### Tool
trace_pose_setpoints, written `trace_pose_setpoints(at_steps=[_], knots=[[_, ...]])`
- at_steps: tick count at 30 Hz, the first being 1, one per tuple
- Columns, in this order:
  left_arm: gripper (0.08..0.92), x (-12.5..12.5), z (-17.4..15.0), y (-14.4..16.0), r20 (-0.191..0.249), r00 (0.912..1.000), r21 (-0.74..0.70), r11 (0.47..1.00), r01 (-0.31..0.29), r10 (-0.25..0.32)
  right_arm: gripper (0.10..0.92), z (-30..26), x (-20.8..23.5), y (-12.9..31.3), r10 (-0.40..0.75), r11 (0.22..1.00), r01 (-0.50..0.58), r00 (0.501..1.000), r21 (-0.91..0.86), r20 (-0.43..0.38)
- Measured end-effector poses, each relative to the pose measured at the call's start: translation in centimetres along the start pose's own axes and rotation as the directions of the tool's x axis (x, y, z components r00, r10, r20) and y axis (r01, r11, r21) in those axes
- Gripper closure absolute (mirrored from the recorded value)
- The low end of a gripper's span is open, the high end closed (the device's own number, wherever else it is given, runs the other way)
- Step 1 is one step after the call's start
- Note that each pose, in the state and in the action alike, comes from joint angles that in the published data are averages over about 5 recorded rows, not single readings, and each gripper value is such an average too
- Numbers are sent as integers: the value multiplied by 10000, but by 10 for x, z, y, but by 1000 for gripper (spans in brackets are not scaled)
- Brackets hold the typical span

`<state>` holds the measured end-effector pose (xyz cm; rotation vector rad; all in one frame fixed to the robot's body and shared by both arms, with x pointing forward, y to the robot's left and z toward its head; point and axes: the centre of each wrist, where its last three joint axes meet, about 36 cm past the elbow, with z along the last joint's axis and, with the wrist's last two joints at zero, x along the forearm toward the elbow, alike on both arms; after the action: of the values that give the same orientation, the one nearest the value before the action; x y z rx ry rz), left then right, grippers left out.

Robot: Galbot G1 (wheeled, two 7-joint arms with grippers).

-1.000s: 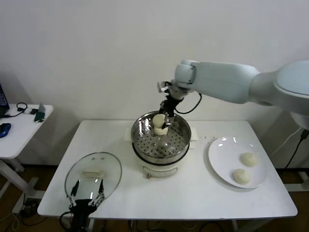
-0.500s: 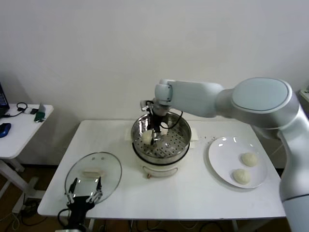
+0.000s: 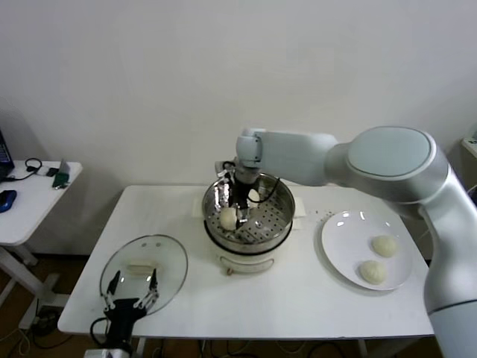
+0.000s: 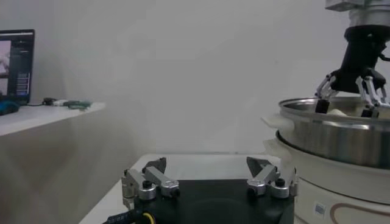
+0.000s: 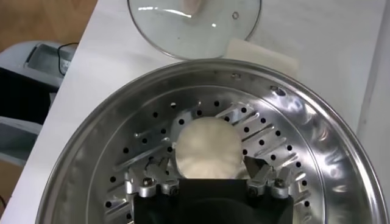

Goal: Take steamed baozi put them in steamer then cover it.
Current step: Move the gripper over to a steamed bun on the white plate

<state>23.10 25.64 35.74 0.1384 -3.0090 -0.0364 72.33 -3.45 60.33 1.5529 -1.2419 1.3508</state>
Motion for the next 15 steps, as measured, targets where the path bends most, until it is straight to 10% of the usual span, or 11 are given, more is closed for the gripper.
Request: trace_pose_setpoints(at_steps=[15], knots=[[177, -3, -2, -2, 75, 10000, -176, 9998, 63, -61, 200, 88, 90, 34, 513, 9980, -510, 9986, -380, 87]])
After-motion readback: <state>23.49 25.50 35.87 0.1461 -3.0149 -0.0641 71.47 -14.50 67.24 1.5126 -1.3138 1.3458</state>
